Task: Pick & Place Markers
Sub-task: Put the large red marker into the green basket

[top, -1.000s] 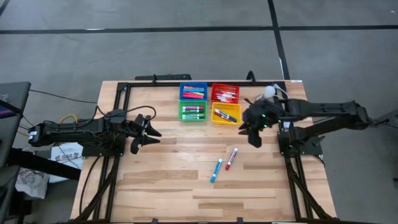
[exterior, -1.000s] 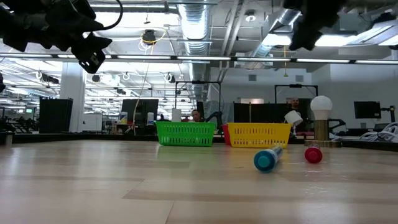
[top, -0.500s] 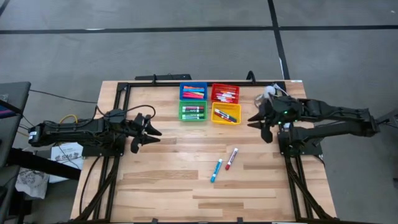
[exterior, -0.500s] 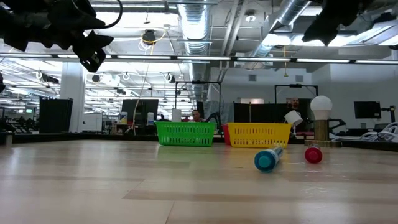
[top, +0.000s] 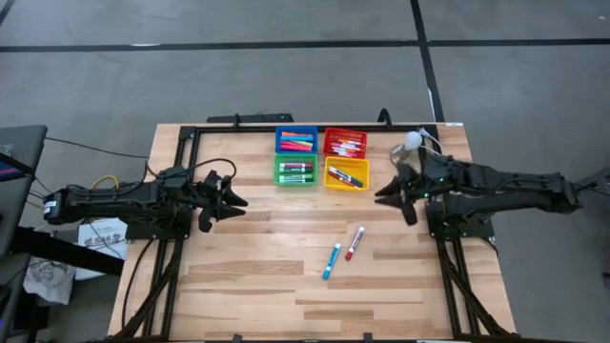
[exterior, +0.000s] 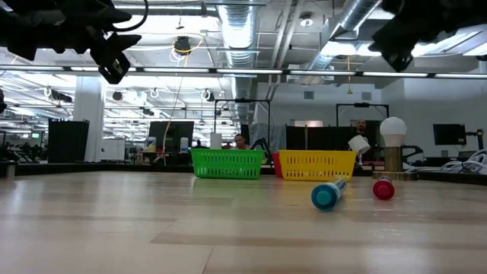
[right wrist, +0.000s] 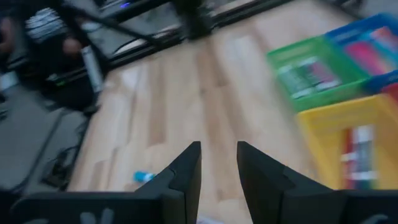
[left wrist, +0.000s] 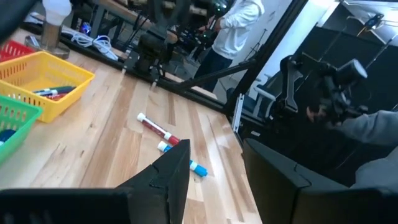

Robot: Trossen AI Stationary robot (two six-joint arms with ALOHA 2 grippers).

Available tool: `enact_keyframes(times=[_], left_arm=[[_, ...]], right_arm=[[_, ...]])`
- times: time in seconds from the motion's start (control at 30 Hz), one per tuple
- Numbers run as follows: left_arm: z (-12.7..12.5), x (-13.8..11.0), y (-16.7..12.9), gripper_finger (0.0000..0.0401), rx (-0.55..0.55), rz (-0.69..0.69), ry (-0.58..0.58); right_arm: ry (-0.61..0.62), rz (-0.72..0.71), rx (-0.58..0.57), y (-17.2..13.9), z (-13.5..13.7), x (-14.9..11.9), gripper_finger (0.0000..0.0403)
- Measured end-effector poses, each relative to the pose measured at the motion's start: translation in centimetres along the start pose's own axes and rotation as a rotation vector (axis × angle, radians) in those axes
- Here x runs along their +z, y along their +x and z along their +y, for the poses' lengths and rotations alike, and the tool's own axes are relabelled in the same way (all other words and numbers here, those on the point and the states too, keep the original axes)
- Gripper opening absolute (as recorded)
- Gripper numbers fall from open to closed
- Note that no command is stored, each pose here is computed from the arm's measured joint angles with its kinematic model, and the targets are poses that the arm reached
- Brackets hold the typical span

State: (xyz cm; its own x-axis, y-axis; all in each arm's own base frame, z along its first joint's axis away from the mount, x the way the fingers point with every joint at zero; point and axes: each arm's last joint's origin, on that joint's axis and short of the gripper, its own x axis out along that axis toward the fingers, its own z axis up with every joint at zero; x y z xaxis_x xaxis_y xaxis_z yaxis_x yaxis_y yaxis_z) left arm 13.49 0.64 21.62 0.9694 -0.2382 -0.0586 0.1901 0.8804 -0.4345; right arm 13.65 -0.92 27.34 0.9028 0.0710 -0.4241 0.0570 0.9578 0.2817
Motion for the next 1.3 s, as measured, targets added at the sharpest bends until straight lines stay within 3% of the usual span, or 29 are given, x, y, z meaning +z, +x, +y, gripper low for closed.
enact_keyframes(times=[0.2, 0.43, 0.67, 0.83, 1.13, 1.3], left_arm=[[0.1, 0.0, 0.1, 0.0148, 0.002, 0.003, -0.002], [0.3, -0.2, 0.4, 0.0148, 0.011, 0.024, -0.011], [0.7, -0.6, 0.9, 0.0148, 0.03, 0.065, -0.035], [0.9, -0.9, 1.3, 0.0148, 0.039, 0.085, -0.044], [1.2, -1.1, 1.6, 0.0148, 0.049, 0.105, -0.064], [1.2, -1.1, 1.6, 0.0148, 0.05, 0.106, -0.064]], right_arm=[[0.01, 0.116, 0.143, 3.1, 0.9, -2.6, 0.0093], [-0.111, 0.235, 0.243, 6.5, 3.1, -3.9, 0.0093], [-0.142, 0.348, 0.226, 9.2, 3.5, -5.3, 0.0093], [-0.201, 0.419, 0.219, 10.8, 4.2, -4.3, 0.0093], [-0.309, 0.752, 0.163, 13.6, 4.7, -3.8, 0.0093], [-0.343, 0.827, 0.174, 15.1, 5.0, -3.7, 0.0108]])
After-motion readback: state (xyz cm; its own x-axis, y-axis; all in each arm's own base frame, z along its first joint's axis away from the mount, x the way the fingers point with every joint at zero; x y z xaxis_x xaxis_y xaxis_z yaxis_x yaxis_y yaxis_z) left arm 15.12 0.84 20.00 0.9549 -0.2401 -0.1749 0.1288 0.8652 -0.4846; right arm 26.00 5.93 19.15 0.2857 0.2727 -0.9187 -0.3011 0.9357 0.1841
